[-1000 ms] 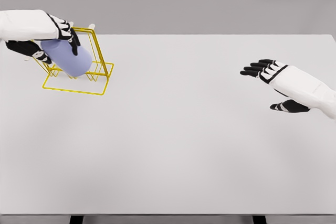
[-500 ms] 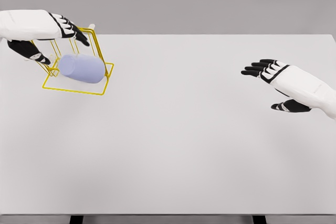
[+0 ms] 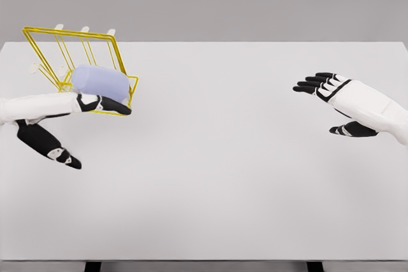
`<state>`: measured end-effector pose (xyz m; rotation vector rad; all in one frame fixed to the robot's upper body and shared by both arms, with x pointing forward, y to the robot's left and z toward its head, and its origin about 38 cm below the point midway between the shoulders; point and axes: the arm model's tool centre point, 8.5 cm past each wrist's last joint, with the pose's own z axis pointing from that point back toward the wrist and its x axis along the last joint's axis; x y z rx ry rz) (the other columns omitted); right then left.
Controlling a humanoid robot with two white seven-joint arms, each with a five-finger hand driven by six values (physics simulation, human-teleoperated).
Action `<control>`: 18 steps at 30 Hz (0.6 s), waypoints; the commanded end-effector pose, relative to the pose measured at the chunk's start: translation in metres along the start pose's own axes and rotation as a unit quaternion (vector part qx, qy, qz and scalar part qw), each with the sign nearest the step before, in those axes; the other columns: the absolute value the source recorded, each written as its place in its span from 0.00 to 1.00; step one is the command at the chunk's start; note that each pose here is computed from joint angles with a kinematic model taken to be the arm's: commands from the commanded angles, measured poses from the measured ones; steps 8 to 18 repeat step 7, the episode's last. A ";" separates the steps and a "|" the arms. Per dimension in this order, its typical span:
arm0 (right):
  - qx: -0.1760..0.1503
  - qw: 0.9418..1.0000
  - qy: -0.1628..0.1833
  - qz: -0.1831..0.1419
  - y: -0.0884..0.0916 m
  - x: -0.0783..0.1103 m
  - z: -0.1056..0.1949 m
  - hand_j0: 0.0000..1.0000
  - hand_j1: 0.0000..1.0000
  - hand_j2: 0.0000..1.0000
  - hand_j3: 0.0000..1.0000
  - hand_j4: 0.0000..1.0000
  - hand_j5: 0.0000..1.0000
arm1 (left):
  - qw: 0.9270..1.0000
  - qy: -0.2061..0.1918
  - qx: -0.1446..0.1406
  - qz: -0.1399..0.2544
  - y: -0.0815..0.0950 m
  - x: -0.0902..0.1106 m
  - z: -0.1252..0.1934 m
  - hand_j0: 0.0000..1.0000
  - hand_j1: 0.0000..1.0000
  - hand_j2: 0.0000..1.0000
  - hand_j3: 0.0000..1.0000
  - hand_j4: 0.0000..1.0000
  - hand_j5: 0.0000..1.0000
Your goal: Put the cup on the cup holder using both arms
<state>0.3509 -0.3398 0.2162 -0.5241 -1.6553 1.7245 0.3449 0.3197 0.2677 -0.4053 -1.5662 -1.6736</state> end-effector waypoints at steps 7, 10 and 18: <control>-0.002 1.000 0.000 -0.002 -0.001 0.000 0.000 1.00 1.00 1.00 1.00 1.00 1.00 | 0.997 -0.046 0.008 0.059 -0.020 -0.004 -0.022 1.00 1.00 1.00 1.00 1.00 1.00; -0.002 1.000 0.000 -0.002 -0.001 0.000 0.000 1.00 1.00 1.00 1.00 1.00 1.00 | 0.997 -0.046 0.008 0.059 -0.020 -0.004 -0.022 1.00 1.00 1.00 1.00 1.00 1.00; -0.002 1.000 0.000 -0.002 -0.001 0.000 0.000 1.00 1.00 1.00 1.00 1.00 1.00 | 0.997 -0.046 0.008 0.059 -0.020 -0.004 -0.022 1.00 1.00 1.00 1.00 1.00 1.00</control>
